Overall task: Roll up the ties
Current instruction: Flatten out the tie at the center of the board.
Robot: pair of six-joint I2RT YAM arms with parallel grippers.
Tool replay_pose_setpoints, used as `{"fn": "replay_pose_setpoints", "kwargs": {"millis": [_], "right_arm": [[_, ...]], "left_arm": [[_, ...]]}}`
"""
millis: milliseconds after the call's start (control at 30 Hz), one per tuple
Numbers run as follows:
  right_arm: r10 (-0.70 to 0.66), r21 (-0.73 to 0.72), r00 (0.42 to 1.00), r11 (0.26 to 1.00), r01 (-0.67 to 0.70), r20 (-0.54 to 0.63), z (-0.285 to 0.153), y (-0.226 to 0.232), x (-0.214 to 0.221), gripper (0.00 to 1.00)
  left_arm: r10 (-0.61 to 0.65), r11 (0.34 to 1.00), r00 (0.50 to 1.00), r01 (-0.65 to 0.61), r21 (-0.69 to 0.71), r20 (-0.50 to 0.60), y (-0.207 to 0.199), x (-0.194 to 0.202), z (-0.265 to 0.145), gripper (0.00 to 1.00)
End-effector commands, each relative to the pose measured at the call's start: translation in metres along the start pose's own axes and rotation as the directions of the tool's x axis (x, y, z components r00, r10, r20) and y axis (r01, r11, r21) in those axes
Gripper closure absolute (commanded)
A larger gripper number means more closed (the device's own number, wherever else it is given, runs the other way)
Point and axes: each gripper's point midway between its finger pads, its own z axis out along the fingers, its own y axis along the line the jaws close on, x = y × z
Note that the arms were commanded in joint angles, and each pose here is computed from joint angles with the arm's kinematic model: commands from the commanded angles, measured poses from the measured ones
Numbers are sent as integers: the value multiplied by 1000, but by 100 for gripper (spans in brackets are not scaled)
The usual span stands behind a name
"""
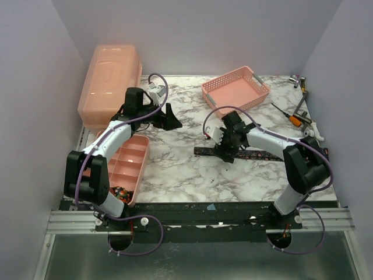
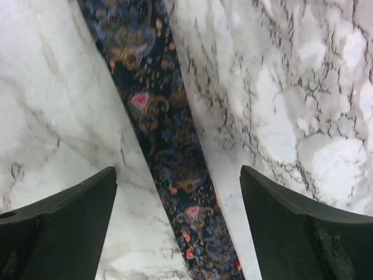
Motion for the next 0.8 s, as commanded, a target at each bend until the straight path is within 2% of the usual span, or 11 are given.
{"fn": "replay_pose_setpoints", "kwargs": {"millis": [0,100,367,600,767], "right_arm": [[26,-1,999,1000,-26,-46,-29,-2,31,11],[30,-37,996,999,-33,-78,-48,-2,59,9],[81,0,981,997,-82,-179,-69,-24,134,9],[113,-10,963,993,-119,-243,-66,-37,169,12],[70,-34,966,996,-81,-249,-57,-30,176,19]], "left_arm": [[107,994,994,-107,-3,-13,-2,0,-5,19],[107,994,994,-106,14,-25,-5,2,-2,19],[104,994,993,-102,42,-50,-10,14,3,19],[125,991,990,-121,60,-67,-12,19,2,19],[120,991,990,-115,68,-74,-12,19,3,19]]}}
